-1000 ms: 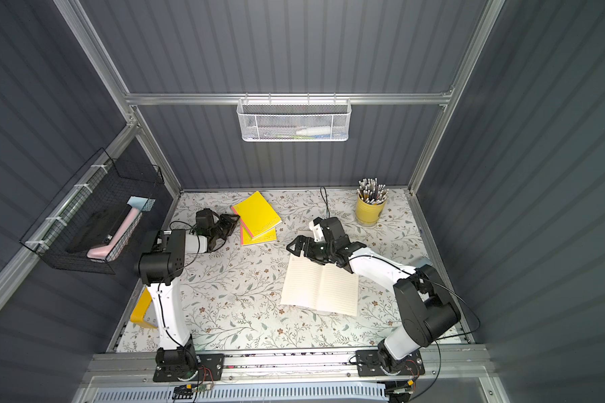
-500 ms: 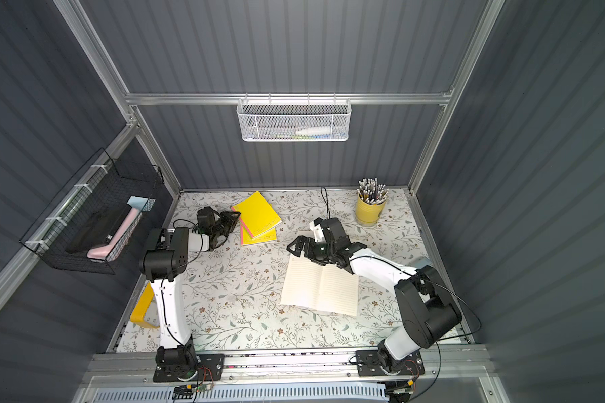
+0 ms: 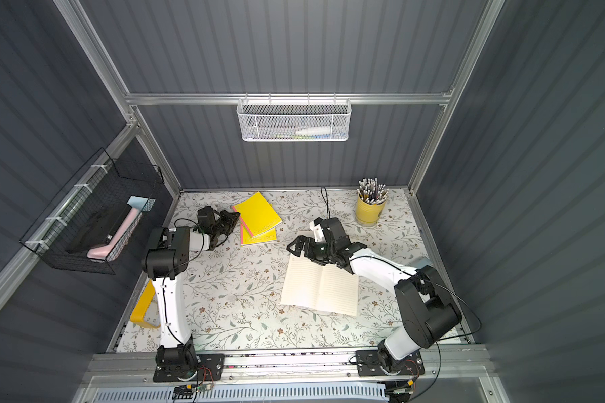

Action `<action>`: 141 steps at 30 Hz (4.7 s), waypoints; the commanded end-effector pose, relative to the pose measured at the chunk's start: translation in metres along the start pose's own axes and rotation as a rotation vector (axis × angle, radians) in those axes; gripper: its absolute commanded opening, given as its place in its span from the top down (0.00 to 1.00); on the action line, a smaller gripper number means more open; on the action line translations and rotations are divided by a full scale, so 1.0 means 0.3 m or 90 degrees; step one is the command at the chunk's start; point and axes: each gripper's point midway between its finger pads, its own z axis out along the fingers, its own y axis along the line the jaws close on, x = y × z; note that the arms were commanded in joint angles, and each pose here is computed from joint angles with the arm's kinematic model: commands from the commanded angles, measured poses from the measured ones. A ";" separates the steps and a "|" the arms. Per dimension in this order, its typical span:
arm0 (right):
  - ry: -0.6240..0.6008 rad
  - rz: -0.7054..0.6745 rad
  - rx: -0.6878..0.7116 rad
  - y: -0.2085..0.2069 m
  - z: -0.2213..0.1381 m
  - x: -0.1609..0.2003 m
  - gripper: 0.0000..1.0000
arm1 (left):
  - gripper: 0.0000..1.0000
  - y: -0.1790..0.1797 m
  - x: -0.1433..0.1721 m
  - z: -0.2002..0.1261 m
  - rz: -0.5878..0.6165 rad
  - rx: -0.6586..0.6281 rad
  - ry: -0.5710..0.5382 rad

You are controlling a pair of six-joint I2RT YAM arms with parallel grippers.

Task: Close the notebook
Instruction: Adjust the notebook at the notebook.

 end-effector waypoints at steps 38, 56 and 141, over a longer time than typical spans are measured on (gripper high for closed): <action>-0.002 -0.001 -0.006 0.019 -0.001 0.031 0.01 | 1.00 -0.219 0.033 -0.050 0.214 0.044 0.145; -0.001 -0.004 -0.007 0.029 0.001 0.033 0.01 | 1.00 -0.238 0.017 -0.046 0.238 0.049 0.219; 0.020 -0.007 -0.018 0.051 0.058 0.056 0.01 | 1.00 0.034 -0.042 -0.210 0.384 -0.330 0.165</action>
